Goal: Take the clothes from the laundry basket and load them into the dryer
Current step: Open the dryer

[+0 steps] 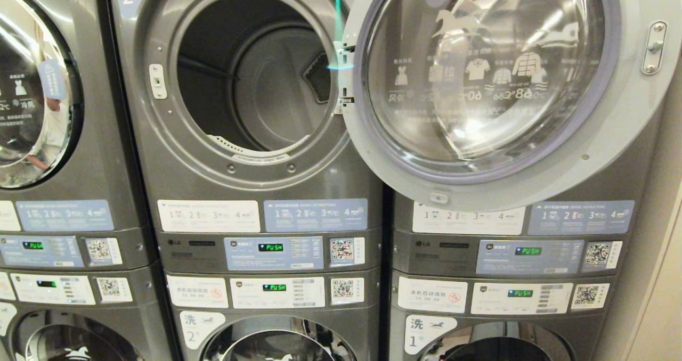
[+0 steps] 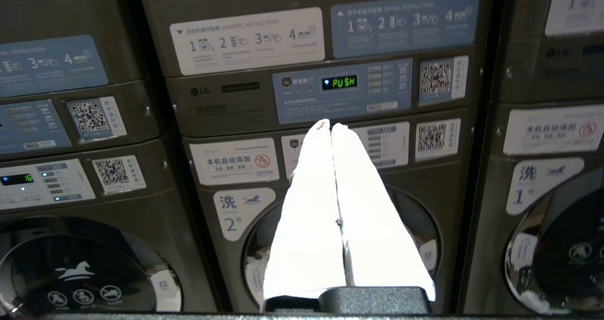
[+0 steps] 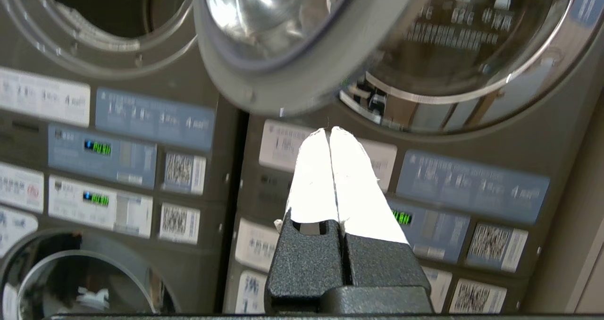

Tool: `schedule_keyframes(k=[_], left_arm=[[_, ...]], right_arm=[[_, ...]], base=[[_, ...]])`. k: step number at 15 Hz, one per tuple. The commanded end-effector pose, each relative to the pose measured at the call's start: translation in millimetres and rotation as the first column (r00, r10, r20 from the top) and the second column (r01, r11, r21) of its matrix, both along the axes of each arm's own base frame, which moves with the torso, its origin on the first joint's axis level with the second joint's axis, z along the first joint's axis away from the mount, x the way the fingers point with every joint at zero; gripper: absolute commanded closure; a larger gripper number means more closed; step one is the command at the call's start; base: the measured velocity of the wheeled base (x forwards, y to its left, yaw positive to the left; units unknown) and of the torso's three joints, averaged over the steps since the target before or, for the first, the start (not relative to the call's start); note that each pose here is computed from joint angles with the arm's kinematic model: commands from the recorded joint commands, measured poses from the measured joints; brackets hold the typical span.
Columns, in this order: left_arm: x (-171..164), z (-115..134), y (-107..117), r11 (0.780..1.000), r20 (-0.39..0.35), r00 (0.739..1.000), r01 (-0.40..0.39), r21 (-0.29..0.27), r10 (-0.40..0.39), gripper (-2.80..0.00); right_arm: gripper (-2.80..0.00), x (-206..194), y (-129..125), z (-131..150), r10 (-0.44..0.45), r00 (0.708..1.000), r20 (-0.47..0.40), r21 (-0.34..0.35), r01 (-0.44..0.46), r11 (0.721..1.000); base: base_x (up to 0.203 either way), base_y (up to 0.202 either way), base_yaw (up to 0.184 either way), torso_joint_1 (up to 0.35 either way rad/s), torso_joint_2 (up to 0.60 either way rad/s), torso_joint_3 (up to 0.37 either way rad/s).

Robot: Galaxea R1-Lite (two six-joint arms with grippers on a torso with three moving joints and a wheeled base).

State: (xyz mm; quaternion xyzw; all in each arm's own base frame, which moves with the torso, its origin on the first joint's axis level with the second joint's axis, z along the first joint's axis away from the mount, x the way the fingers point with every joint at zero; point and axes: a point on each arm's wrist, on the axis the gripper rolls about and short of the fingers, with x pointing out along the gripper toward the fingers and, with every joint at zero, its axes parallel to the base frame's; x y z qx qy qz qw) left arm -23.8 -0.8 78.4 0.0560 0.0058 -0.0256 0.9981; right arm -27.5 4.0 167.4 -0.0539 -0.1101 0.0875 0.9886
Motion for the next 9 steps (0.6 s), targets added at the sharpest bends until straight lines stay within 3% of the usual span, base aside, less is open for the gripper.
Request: schedule_keyframes(k=[1, 3, 5, 9], left_arm=[[0.0, -3.2, -0.2, 0.999, -0.008, 1.0, 0.008, 0.033, -0.007, 0.0], [1.0, -4.0, -0.4, 0.999, 0.006, 1.0, 0.016, 0.041, -0.016, 0.0], [1.0, -4.2, -0.2, 1.0, 0.001, 1.0, 0.007, 0.002, -0.007, 0.0], [1.0, -4.0, 0.3, 0.999, 0.002, 1.0, -0.015, -0.032, 0.015, 0.0]], right_arm=[[0.0, 36.9, 0.2, 29.4, 0.005, 0.995, -0.1, 0.001, -0.005, 1.0], [0.0, 86.3, 0.5, 64.9, 0.009, 0.995, -0.102, 0.005, -0.008, 1.0], [0.0, 145.8, 0.7, 92.9, 0.007, 0.998, -0.064, 0.012, -0.007, 1.0], [0.0, 231.2, 2.2, 133.6, 0.01, 0.995, 0.103, 0.016, -0.011, 1.0]], base=[[0.0, 0.0, 0.0, 0.0, 0.0, 0.0], [0.0, 0.0, 0.0, 0.0, 0.0, 0.0], [0.0, 0.0, 0.0, 0.0, 0.0, 0.0], [0.0, 0.0, 0.0, 0.0, 0.0, 0.0]])
